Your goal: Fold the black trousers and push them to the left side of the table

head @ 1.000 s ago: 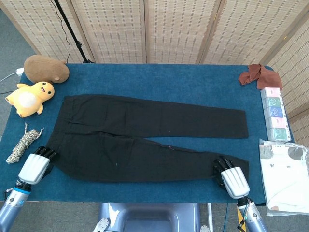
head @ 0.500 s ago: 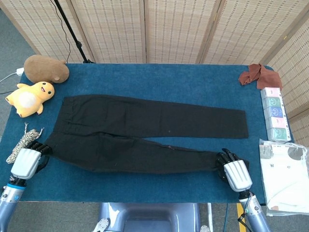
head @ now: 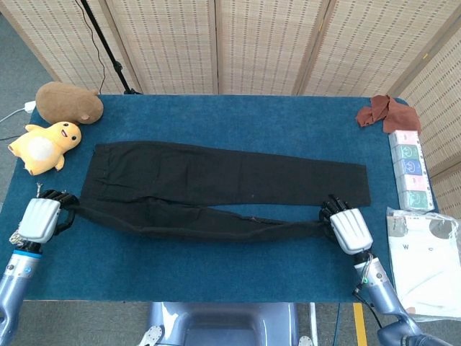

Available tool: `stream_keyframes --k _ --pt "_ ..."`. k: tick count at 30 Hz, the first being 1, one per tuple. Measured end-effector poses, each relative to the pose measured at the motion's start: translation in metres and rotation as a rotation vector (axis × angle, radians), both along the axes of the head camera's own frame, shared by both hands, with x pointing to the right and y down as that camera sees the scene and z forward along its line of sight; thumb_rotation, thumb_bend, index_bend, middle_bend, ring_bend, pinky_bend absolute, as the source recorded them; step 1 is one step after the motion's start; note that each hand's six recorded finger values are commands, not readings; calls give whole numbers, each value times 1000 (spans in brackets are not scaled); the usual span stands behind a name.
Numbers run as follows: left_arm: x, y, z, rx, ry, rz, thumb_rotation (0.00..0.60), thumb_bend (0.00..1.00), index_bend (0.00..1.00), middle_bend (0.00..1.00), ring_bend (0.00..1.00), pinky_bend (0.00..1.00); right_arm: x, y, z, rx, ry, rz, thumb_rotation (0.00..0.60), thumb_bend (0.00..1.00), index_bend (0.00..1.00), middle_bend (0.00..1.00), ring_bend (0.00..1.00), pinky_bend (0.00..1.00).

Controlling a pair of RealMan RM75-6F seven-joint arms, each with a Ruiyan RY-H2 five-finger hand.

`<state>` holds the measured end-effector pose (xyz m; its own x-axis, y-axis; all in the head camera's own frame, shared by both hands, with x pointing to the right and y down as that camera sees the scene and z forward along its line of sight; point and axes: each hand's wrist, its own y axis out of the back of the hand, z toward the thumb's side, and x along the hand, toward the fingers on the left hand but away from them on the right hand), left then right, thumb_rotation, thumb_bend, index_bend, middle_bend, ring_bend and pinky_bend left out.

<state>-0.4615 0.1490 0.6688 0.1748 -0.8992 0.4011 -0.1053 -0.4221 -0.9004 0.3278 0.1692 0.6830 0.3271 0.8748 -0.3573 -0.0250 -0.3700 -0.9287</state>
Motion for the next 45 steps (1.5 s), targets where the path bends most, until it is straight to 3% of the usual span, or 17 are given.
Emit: stream_keyframes --k 8,14,23,30,41,43,45 --pt "18 -60 1 -50 -116 -28 600 533 593 581 459 351 2 -60 6 28 57 -15 600 582 632 384 214 373" --pt "30 -80 6 -58 -136 -20 600 531 593 580 459 351 1 -84 11 41 84 -16 600 582 633 385 216 373" --pt "47 -110 22 -52 -170 -24 600 531 593 581 459 351 9 -115 36 2 173 -4 600 582 635 389 222 373" --pt "52 -130 15 14 -156 -35 600 526 593 581 459 351 13 -133 45 -8 186 43 600 581 637 390 223 373" --pt "65 -147 18 58 -173 -8 600 526 593 581 459 351 19 -141 58 -59 222 92 600 582 638 393 223 373" --pt "67 -149 20 60 -177 -7 600 526 592 581 459 351 21 -142 60 -68 233 102 600 581 594 368 213 363" --pt "69 -150 22 61 -178 -6 600 525 592 580 459 351 23 -142 63 -85 239 113 600 571 417 247 121 289"
